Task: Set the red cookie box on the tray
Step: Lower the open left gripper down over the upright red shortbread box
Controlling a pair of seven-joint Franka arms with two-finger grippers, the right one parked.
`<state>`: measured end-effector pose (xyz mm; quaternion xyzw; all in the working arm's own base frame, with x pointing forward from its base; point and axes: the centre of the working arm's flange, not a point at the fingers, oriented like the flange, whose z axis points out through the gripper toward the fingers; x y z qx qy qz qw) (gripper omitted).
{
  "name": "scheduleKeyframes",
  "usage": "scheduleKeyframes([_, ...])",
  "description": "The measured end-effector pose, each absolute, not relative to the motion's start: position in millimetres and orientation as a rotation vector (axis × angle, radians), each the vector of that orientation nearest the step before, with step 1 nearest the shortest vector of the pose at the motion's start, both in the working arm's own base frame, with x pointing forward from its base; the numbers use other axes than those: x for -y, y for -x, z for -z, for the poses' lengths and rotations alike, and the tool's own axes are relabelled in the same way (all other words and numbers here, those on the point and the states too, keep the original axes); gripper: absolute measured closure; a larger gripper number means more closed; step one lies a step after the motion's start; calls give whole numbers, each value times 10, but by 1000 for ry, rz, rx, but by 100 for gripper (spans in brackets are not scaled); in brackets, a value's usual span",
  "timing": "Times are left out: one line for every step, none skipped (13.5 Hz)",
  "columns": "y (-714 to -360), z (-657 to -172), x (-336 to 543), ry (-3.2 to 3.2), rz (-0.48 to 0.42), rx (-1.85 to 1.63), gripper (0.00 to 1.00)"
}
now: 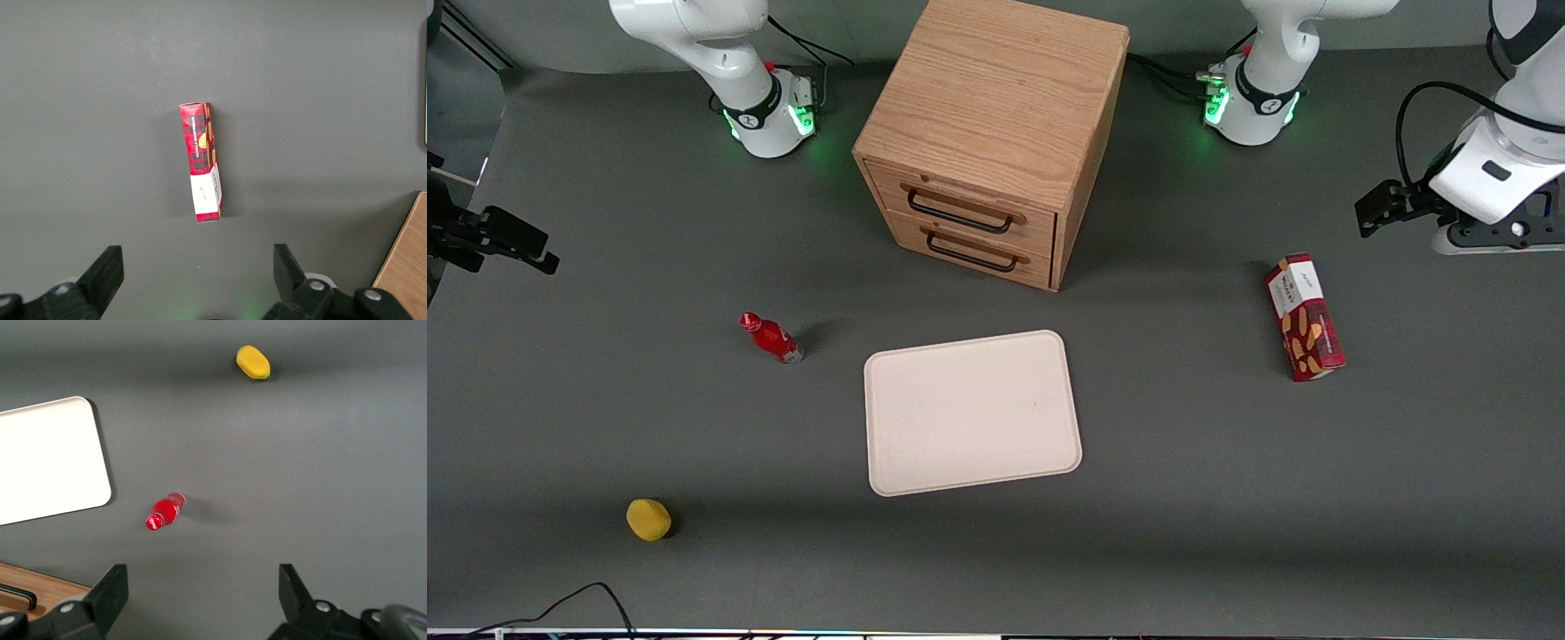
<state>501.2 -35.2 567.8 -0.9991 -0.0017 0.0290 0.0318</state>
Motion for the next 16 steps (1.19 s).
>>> scheduleKeyframes([-5019,-5674,354,3077,-92,5,0])
scheduleKeyframes([-5027,-5675,362,3077,-92,2,0])
scheduleKeyframes([-5034,-5677,377,3077,-91,-2,0])
scheduleKeyframes([-5039,-5674,388,3076,-93,-4,0])
scheduleKeyframes([-5043,-5662,394,3076,-97,-7,0])
scheduleKeyframes([-5044,-5645,402,3075,-108,-16,0])
scheduleKeyframes([-5036,-5615,417,3071,-135,-30,0])
scheduleKeyframes([-5036,-5576,430,3068,-159,-37,0])
scheduleKeyframes([-5045,-5519,438,3065,-181,-41,0])
scheduleKeyframes([-5060,-5434,440,3063,-202,-43,0])
scheduleKeyframes([-5075,-5311,443,3062,-212,-45,0])
scheduleKeyframes([-5088,-5157,443,3063,-207,-48,0])
scheduleKeyframes([-5092,-4966,434,3065,-197,-49,0])
scheduleKeyframes([-5089,-4742,408,3068,-184,-46,0])
scheduleKeyframes([-5078,-4512,381,3074,-159,-43,0])
scheduleKeyframes([-5048,-4293,358,3078,-135,-41,0])
